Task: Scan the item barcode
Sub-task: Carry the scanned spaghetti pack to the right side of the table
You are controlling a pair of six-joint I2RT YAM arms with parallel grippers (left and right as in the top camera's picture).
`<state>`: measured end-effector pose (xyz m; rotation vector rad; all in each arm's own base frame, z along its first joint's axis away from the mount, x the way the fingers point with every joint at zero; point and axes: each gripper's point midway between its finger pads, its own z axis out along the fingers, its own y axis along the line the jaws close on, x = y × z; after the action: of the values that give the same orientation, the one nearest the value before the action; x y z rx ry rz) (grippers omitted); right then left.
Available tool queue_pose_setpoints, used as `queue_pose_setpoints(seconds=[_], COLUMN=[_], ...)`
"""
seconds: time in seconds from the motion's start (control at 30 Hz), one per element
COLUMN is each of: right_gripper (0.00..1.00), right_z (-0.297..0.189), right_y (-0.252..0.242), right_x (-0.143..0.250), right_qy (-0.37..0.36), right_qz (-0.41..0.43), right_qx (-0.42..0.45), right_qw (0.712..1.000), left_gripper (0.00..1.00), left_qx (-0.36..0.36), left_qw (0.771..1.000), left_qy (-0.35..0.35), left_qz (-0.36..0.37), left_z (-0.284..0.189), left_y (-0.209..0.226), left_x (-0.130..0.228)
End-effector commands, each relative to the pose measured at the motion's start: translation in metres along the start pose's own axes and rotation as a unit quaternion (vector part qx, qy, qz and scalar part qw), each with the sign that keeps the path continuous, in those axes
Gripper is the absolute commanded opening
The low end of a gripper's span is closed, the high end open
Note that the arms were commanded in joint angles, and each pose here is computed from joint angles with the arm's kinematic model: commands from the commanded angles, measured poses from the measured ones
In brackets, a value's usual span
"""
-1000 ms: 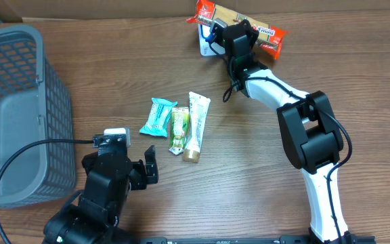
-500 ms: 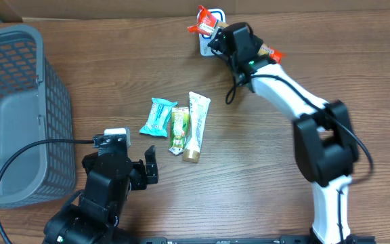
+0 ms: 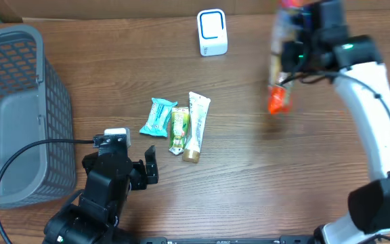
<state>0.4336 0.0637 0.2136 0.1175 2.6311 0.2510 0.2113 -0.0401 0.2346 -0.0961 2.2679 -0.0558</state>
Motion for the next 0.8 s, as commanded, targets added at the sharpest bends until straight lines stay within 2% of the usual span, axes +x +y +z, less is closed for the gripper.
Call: queue_pose_setpoints(seconds=[0.0, 0.13, 0.27, 0.43, 0.53, 0.57, 0.67, 0.7, 0.77], right_gripper=[0.04, 0.04, 0.04, 0.04, 0.04, 0.06, 0.33, 0.38, 0.39], right_z=[-0.002, 0.013, 0.03, 0.051, 0.06, 0.061, 0.063, 0.063, 0.064], right_y=[-0.051, -0.119, -0.171, -0.208, -0.221, -0.222, -0.223, -0.222, -0.218], right_x=[0.002, 0.019, 0.037, 0.039, 0.031, 0.029, 0.028, 0.028, 0.028], right_qy=[0.01, 0.025, 0.012, -0.04, -0.077, -0.084, -0.09, -0.088, -0.082], right_qz=[0.169, 0.32, 0.469, 0.582, 0.587, 0.586, 0.573, 0.563, 0.535], right_qx=[0.023, 0.065, 0.089, 0.062, 0.049, 0.046, 0.043, 0.045, 0.038], right_qw=[0.985, 0.945, 0.878, 0.81, 0.804, 0.805, 0.813, 0.821, 0.84], left_gripper=[0.99, 1.0, 1.0, 1.0, 1.0, 1.0, 1.0, 1.0, 1.0], left_qx=[-0.005, -0.005, -0.005, -0.005, -0.005, -0.005, -0.005, -0.005, -0.005], left_qw=[1.0, 1.0, 1.0, 1.0, 1.0, 1.0, 1.0, 1.0, 1.0], left_qy=[0.0, 0.0, 0.0, 0.0, 0.0, 0.0, 0.0, 0.0, 0.0], left_qz=[-0.004, -0.004, -0.004, -0.004, -0.004, -0.004, -0.004, -0.004, -0.004], left_z=[0.002, 0.002, 0.002, 0.002, 0.002, 0.002, 0.002, 0.002, 0.002], left_y=[0.001, 0.001, 0.001, 0.001, 0.001, 0.001, 0.001, 0.001, 0.001], left_x=[0.001, 0.001, 0.001, 0.001, 0.001, 0.001, 0.001, 0.001, 0.001])
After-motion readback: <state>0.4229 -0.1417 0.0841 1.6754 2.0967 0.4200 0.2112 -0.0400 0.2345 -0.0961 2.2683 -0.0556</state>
